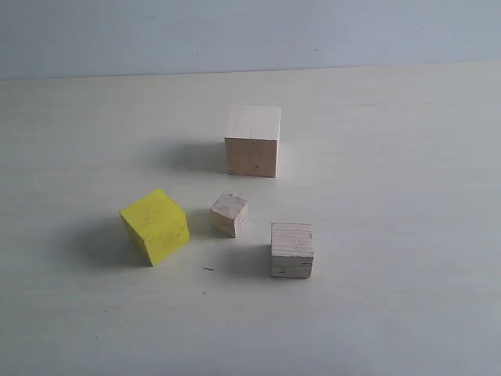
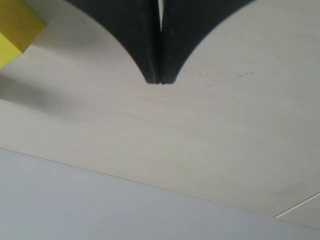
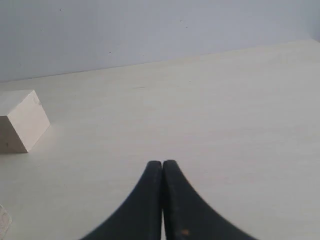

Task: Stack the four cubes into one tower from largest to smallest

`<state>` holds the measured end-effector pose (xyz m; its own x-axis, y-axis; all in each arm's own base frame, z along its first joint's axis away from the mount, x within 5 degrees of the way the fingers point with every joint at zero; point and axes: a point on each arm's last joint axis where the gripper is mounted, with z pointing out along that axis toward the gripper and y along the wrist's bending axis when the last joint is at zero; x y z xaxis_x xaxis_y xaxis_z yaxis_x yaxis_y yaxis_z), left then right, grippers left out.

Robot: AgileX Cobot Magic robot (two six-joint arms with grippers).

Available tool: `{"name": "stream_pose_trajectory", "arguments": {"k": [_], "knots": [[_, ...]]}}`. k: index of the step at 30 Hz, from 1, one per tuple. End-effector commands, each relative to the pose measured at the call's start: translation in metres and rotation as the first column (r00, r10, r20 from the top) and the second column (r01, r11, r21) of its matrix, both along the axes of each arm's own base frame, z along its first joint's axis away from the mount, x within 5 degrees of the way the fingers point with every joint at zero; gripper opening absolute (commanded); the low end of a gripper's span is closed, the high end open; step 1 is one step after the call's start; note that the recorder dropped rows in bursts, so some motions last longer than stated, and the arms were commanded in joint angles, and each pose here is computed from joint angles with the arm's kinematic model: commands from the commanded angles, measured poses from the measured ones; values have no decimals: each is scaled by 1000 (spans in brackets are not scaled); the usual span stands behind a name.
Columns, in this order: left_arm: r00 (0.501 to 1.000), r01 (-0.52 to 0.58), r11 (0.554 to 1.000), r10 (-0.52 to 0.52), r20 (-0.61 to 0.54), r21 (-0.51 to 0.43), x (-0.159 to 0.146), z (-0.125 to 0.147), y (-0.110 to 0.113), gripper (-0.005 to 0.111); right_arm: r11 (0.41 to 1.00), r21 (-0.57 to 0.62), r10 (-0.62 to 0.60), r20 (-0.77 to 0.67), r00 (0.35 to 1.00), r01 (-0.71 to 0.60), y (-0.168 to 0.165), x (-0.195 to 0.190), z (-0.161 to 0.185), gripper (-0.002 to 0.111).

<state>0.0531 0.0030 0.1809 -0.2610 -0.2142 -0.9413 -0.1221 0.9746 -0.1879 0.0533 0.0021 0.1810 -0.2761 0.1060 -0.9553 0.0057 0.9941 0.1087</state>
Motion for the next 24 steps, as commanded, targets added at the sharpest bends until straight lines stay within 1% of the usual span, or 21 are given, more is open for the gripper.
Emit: {"name": "stream_pose_trajectory", "arguments": {"k": [1, 16, 19, 21, 24], "knots": [[1000, 7, 1000, -7, 7, -2, 0, -1, 0, 0, 1000, 3, -4, 9, 1000, 4, 0, 0, 0, 0], [1000, 6, 1000, -6, 17, -1, 0, 0, 0, 0, 1000, 3, -4, 19, 1000, 4, 0, 0, 1, 0], [997, 4, 1000, -4, 71, 3, 1, 5, 0, 0, 1000, 4, -8, 73, 997, 8, 0, 1, 6, 0], [991, 0, 1000, -1, 132, 8, 2, 11, 0, 0, 1000, 5, -12, 144, 990, 12, -1, 2, 12, 0], [967, -7, 1000, 3, 255, 17, 3, 22, 1, 0, 1000, 7, -20, 264, 964, 19, -2, 3, 23, 0]]}}
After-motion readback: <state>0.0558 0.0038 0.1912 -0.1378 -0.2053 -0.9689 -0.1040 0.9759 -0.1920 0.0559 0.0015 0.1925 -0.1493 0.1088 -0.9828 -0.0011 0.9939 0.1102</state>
